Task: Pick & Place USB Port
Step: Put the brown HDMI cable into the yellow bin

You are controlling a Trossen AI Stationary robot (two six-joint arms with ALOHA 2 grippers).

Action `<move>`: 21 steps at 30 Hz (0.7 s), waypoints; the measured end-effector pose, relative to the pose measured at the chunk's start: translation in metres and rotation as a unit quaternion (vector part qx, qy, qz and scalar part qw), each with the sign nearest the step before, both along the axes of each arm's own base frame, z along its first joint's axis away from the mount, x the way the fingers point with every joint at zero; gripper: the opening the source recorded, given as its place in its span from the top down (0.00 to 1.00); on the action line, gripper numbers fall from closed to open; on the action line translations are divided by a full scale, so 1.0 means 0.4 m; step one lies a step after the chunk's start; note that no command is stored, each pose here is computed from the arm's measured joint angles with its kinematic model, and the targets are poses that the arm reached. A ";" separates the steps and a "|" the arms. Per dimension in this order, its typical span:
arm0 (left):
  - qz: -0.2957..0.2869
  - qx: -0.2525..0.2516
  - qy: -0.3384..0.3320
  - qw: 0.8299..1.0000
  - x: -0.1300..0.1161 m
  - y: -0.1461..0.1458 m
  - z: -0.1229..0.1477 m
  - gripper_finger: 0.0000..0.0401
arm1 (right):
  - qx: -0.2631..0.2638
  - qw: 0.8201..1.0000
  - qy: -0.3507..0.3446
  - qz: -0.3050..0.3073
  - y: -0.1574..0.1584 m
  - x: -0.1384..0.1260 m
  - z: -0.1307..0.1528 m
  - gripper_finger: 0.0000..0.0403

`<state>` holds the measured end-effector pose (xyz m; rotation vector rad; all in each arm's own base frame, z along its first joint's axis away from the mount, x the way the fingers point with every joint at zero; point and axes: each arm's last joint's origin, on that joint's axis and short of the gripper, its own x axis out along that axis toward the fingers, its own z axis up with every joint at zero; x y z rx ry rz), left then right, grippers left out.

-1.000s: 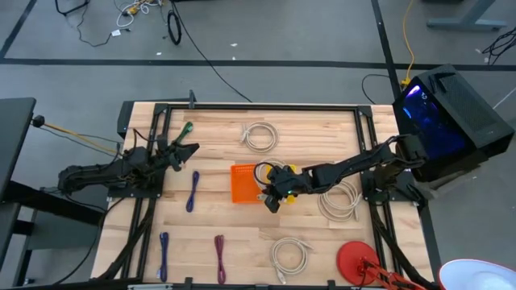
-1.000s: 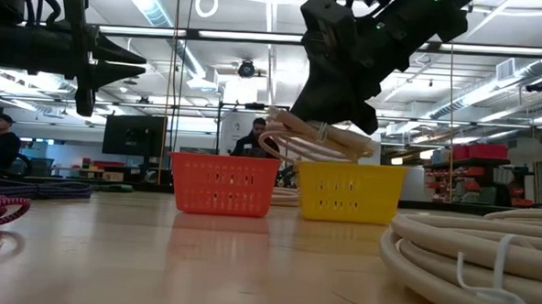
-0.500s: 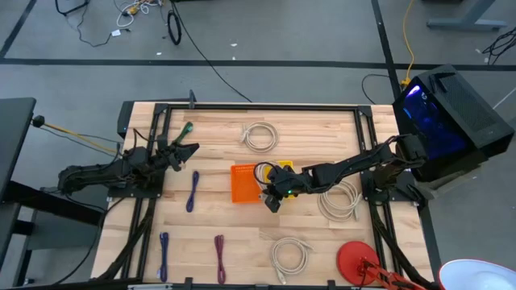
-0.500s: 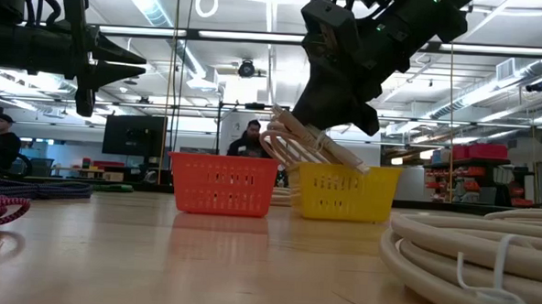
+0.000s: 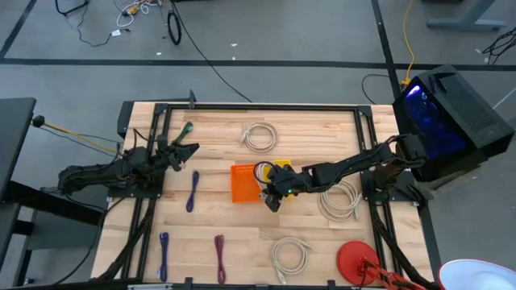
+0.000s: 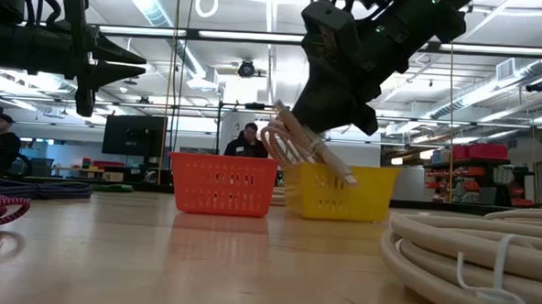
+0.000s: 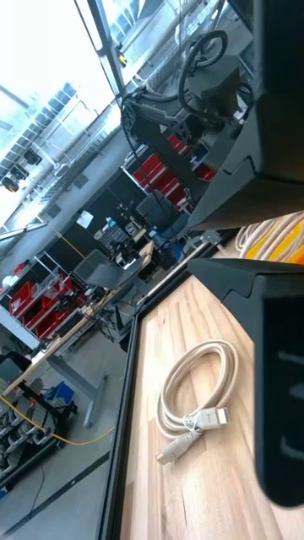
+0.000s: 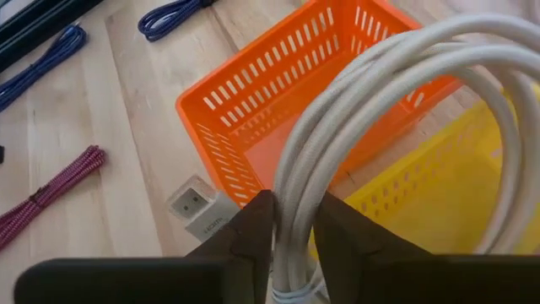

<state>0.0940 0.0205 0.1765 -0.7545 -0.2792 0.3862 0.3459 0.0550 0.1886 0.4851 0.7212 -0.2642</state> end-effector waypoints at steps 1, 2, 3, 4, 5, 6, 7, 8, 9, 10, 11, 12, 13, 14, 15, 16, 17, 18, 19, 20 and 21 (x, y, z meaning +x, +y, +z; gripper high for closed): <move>-0.001 0.000 0.000 1.000 0.000 0.000 0.000 0.83 | 0.000 1.000 0.000 0.000 0.000 0.000 0.000 0.76; -0.003 0.000 0.000 1.000 0.000 0.000 0.000 0.83 | 0.001 1.000 -0.001 0.000 0.000 0.000 0.001 0.76; -0.006 0.001 0.000 1.000 0.000 -0.001 0.000 0.83 | 0.004 1.000 -0.004 0.003 0.000 0.001 0.002 0.75; -0.009 0.001 0.000 1.000 0.001 -0.001 0.000 0.83 | 0.008 1.000 -0.007 0.006 0.001 0.000 0.007 0.74; -0.012 0.001 0.000 1.000 0.001 -0.002 0.000 0.83 | 0.009 1.000 -0.011 0.007 0.001 0.000 0.011 0.73; -0.013 0.001 0.000 1.000 0.001 -0.002 0.000 0.83 | 0.010 1.000 -0.017 0.007 0.001 -0.001 0.018 0.72; -0.013 0.001 0.000 1.000 0.001 -0.002 0.000 0.83 | 0.009 1.000 -0.021 0.007 0.000 -0.003 0.025 0.71; -0.013 0.001 0.001 1.000 0.001 -0.002 0.000 0.83 | 0.007 1.000 -0.025 0.007 0.000 -0.005 0.032 0.71; -0.013 0.002 0.000 1.000 0.001 -0.002 0.000 0.83 | 0.004 0.999 -0.032 0.006 -0.002 -0.006 0.041 0.70; -0.013 0.002 0.001 1.000 0.001 -0.002 0.000 0.83 | 0.000 0.999 -0.037 0.005 -0.003 -0.009 0.049 0.70; -0.013 0.002 0.001 1.000 0.001 -0.002 0.000 0.83 | -0.004 0.999 -0.041 0.001 -0.006 -0.012 0.056 0.70; -0.013 0.001 0.001 1.000 0.001 -0.002 0.000 0.83 | -0.008 0.999 -0.044 -0.001 -0.010 -0.014 0.063 0.69; -0.013 0.001 0.001 1.000 0.001 -0.002 0.000 0.83 | -0.010 0.999 -0.045 -0.002 -0.013 -0.017 0.068 0.69; -0.013 0.002 0.001 1.000 0.001 -0.002 0.000 0.83 | -0.011 0.999 -0.046 -0.003 -0.016 -0.017 0.070 0.69; -0.013 0.002 0.001 1.000 0.001 -0.002 0.000 0.83 | -0.012 0.999 -0.046 -0.003 -0.018 -0.018 0.072 0.69; -0.013 0.001 0.001 1.000 0.001 -0.002 0.000 0.83 | -0.013 0.999 -0.044 -0.004 -0.021 -0.020 0.074 0.69; -0.013 0.001 0.001 1.000 0.001 -0.002 0.000 0.83 | -0.015 0.999 -0.045 -0.004 -0.023 -0.021 0.076 0.69; -0.013 0.001 0.001 1.000 0.001 -0.002 0.000 0.83 | -0.017 0.999 -0.047 -0.003 -0.026 -0.021 0.080 0.69; -0.013 0.001 0.001 1.000 0.001 -0.002 0.000 0.83 | -0.021 0.999 -0.048 -0.003 -0.032 -0.022 0.083 0.69; -0.013 0.001 0.001 1.000 0.001 -0.002 0.000 0.83 | -0.025 0.998 -0.049 -0.003 -0.038 -0.023 0.086 0.69; -0.013 0.001 0.001 1.000 0.001 -0.002 0.000 0.83 | -0.026 0.998 -0.049 -0.006 -0.046 -0.024 0.089 0.69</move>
